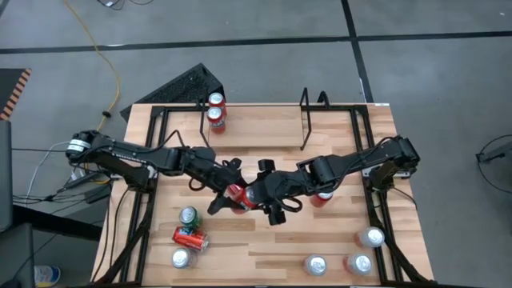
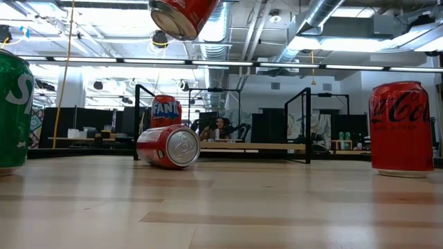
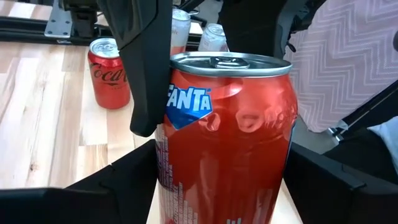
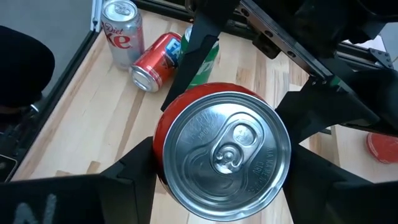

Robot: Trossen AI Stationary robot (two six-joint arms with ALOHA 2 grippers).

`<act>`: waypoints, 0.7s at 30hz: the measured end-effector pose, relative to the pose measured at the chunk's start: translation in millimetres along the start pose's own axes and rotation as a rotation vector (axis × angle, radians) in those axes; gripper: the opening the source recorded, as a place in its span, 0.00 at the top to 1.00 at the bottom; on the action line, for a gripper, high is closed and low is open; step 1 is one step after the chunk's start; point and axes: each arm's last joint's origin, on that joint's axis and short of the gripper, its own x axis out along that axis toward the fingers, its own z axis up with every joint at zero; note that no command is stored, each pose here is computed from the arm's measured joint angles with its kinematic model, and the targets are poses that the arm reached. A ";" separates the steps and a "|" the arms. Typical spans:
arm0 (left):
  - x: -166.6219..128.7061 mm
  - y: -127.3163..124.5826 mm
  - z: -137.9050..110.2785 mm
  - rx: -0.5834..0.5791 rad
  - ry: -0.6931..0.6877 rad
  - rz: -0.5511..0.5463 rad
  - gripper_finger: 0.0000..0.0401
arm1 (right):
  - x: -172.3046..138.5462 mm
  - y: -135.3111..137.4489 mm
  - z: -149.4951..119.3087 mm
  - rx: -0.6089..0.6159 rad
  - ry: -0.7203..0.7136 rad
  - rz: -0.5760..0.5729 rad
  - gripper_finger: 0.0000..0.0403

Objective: Place canned beverage on shelf
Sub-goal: Put the red soda can on the shelf and align with the other red soda cans

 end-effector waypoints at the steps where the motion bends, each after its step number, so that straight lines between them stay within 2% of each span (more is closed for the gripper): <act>1: 0.2 -1.2 0.6 0.007 -0.008 0.001 0.29 | 0.0 0.1 0.0 -0.001 0.000 0.000 0.35; 11: -0.1 -6.0 6.6 0.043 -0.072 -0.002 0.30 | -18.4 -0.7 14.3 0.041 -0.017 0.010 0.23; 17: -14.2 -5.2 10.0 0.078 -0.091 0.152 0.30 | -52.5 -8.4 26.4 0.115 -0.109 -0.019 0.23; 21: -36.2 -13.1 25.6 0.118 -0.201 0.172 0.29 | -72.0 -7.1 22.9 0.138 -0.094 -0.069 0.23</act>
